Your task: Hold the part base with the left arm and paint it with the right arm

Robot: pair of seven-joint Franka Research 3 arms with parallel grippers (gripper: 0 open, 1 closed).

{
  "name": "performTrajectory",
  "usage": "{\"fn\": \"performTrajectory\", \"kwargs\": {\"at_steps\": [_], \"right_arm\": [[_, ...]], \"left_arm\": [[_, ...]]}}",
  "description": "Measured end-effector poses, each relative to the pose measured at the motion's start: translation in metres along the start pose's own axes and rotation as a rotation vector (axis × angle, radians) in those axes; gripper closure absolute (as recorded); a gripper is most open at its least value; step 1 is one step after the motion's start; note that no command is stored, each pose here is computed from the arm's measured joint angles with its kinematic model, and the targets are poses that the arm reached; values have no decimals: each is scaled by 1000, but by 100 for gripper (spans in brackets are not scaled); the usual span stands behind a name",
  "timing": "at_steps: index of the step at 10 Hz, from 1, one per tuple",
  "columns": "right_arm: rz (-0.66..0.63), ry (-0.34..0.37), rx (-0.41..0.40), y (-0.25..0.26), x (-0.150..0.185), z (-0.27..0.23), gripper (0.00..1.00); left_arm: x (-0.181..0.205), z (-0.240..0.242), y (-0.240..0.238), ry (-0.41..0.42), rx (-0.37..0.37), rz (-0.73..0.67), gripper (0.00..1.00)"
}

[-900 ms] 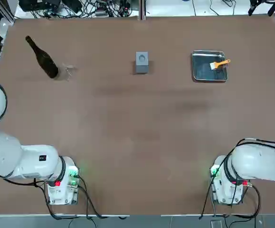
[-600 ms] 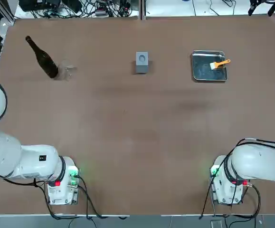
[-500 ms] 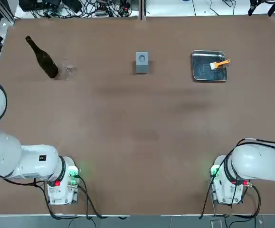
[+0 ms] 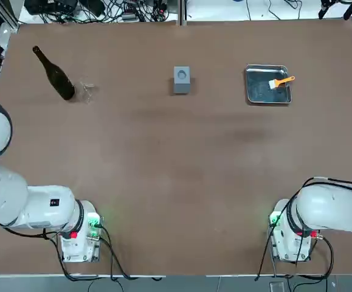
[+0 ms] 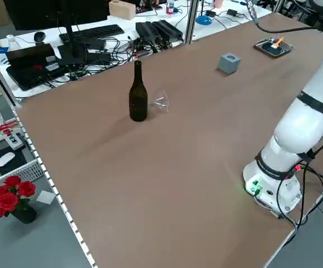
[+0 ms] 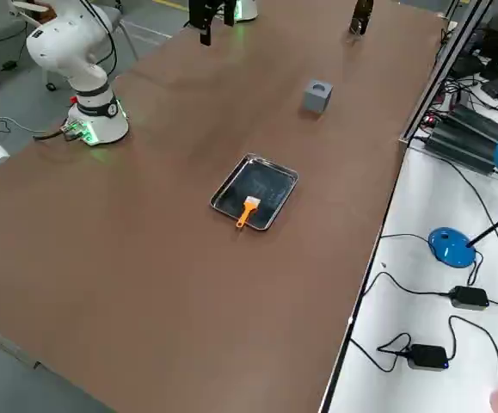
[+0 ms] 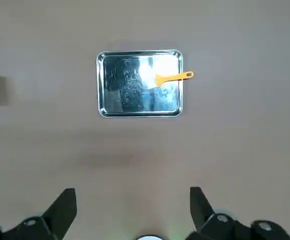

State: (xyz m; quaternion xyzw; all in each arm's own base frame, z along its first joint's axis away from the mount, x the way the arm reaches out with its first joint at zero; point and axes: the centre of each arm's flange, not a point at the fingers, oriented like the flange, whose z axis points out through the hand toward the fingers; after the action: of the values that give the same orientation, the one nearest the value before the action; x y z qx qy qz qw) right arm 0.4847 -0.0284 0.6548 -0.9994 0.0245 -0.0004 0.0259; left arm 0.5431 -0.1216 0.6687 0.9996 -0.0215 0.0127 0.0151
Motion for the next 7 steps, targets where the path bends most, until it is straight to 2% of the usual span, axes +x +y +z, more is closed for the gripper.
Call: {"fn": "performTrajectory", "kwargs": {"at_steps": [2,4,5,7], "right_arm": [[21,-21,75,25,9,15,0],[-1,-48,141,64,26,44,0],[-18,-58,181,86,34,62,0],[-79,-58,327,150,50,115,0]], "left_arm": [[4,7,28,15,-11,103,3],[11,25,54,11,-26,200,9],[15,38,72,-1,-35,235,19],[22,69,106,-15,-61,296,52]]}}
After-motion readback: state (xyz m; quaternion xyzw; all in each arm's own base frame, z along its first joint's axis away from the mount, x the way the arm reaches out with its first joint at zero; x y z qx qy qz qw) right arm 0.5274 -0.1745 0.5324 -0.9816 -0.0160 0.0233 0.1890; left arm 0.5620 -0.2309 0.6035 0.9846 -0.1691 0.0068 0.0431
